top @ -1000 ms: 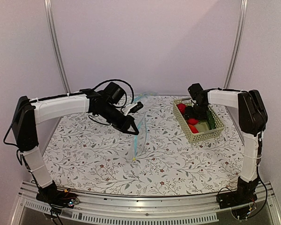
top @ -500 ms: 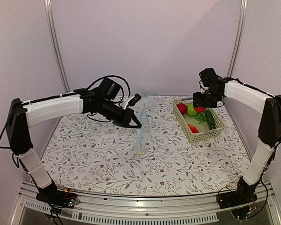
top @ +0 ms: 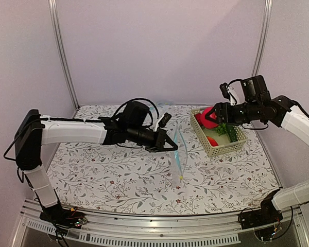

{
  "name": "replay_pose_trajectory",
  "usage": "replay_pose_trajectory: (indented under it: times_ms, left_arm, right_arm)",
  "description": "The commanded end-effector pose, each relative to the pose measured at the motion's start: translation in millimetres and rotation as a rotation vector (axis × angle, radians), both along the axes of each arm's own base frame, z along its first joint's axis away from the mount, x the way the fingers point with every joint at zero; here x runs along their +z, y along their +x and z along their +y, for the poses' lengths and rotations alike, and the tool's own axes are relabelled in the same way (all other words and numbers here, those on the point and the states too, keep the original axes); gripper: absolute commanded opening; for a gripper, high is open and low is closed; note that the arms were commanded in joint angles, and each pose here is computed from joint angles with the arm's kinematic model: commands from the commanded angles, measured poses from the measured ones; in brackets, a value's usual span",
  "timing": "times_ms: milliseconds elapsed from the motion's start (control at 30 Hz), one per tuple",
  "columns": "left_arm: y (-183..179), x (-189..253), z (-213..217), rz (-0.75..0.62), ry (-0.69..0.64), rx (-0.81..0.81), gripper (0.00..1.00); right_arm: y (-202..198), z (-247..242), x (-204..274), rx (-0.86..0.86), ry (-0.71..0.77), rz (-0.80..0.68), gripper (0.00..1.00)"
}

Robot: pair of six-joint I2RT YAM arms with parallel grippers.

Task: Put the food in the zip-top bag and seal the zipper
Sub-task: Place the fake fruit in the zipper food storage bag.

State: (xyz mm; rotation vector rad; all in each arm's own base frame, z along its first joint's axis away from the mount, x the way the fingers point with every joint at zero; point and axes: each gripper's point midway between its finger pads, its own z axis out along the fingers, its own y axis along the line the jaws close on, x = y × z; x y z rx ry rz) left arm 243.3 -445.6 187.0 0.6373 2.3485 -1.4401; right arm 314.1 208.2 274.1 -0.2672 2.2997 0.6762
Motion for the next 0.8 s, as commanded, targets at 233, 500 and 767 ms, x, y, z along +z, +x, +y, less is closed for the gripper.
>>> replay_pose_trajectory:
  times_ms: [233, 500, 767]
  left_arm:
    - [-8.6, -52.7, -8.0, 0.088, 0.038, -0.017, 0.00]
    - [-12.0, -55.8, -6.3, 0.094, 0.037, -0.026, 0.00]
    - [-10.3, -49.5, -0.6, 0.081, 0.032, -0.013, 0.00]
  right_arm:
    - [-86.4, 105.0, 6.8, 0.315, 0.368, 0.069, 0.71]
    - [-95.8, 143.2, -25.4, 0.363, 0.431, 0.175, 0.69]
    - [-94.1, 135.0, -75.9, 0.274, 0.363, 0.264, 0.68]
